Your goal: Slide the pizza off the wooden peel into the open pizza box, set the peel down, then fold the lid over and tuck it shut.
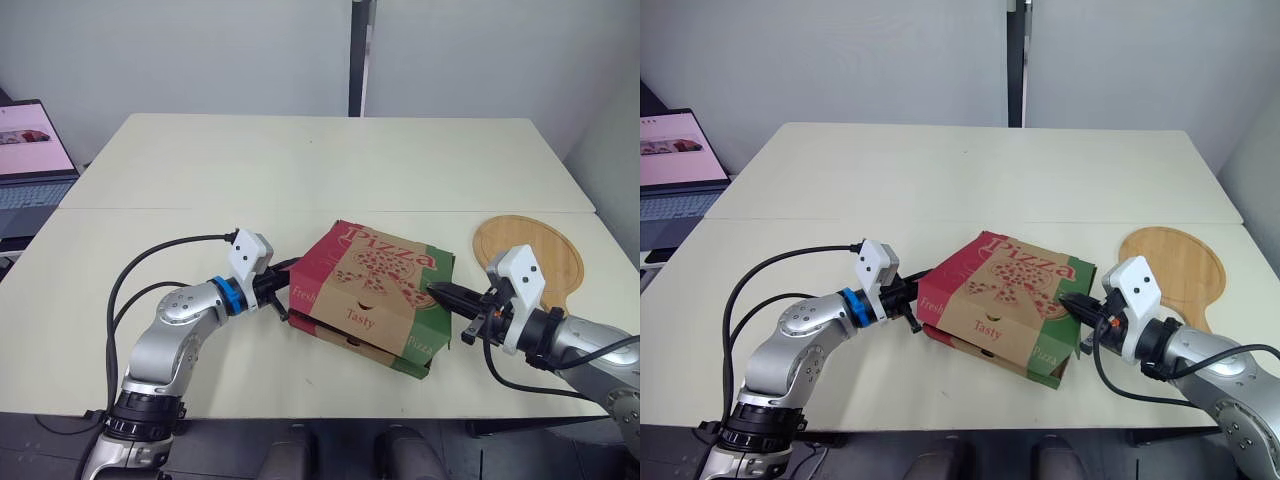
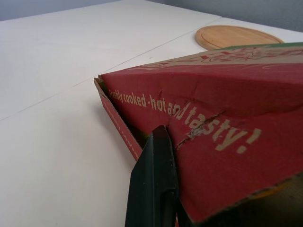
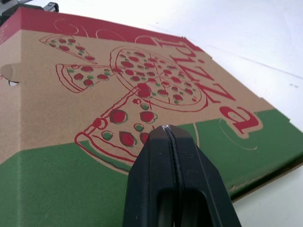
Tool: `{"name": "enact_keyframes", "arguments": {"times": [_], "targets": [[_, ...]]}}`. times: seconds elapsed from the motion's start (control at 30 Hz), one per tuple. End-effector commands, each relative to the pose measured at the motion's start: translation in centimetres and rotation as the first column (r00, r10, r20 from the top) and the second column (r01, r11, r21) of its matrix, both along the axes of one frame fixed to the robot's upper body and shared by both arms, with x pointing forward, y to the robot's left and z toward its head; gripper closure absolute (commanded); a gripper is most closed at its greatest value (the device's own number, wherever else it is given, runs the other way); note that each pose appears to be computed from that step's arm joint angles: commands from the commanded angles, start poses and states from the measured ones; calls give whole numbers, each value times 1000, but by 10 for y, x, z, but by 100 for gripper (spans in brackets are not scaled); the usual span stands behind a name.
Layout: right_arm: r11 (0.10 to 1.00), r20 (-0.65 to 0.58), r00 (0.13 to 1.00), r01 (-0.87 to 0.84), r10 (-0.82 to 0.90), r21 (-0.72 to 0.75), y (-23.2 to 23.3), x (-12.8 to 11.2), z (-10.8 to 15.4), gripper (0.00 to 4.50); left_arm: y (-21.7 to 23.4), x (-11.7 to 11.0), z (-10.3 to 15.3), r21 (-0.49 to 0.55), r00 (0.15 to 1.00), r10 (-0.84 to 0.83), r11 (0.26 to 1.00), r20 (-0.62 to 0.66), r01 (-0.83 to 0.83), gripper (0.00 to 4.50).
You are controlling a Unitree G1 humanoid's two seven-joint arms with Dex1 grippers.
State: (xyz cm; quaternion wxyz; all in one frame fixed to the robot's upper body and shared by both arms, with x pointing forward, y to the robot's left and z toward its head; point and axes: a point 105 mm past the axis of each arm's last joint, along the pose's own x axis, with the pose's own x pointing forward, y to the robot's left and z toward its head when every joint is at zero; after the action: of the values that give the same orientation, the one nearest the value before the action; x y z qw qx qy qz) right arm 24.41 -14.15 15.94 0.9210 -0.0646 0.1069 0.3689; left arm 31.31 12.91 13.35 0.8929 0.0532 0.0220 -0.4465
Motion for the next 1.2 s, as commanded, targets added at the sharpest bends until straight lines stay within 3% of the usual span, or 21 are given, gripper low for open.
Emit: {"name": "enact_keyframes", "arguments": {"times": [0.03, 0.2, 0.3, 0.57, 0.67, 1.0, 1.2], "targets": [[1000, 37, 999, -16, 16, -6, 0, -2, 5, 450, -1, -12, 17, -11, 997, -70, 997, 41, 70, 326], [1000, 37, 999, -20, 20, -9, -2, -2, 2, 450, 16, -15, 15, 19, 996, -90, 996, -12, 91, 169], [1000, 42, 999, -21, 22, -11, -3, -2, 2, 450, 31, -19, 15, 75, 982, -150, 984, -117, 159, 80], [1000, 47, 999, -26, 27, -15, -3, -1, 3, 450, 51, -5, 52, 44, 959, -218, 972, -182, 229, 80], [999, 47, 998, -31, 32, -23, -3, -2, 4, 450, 31, -2, 80, 89, 923, -349, 926, -161, 366, 142], [999, 54, 998, -38, 40, -34, 0, -3, 6, 450, -32, 1, 78, 250, 830, -551, 794, -88, 554, 445], [994, 44, 998, 44, -40, -98, -32, -13, 12, 450, -36, 3, 67, 296, 804, -589, 755, -86, 585, 448]]}}
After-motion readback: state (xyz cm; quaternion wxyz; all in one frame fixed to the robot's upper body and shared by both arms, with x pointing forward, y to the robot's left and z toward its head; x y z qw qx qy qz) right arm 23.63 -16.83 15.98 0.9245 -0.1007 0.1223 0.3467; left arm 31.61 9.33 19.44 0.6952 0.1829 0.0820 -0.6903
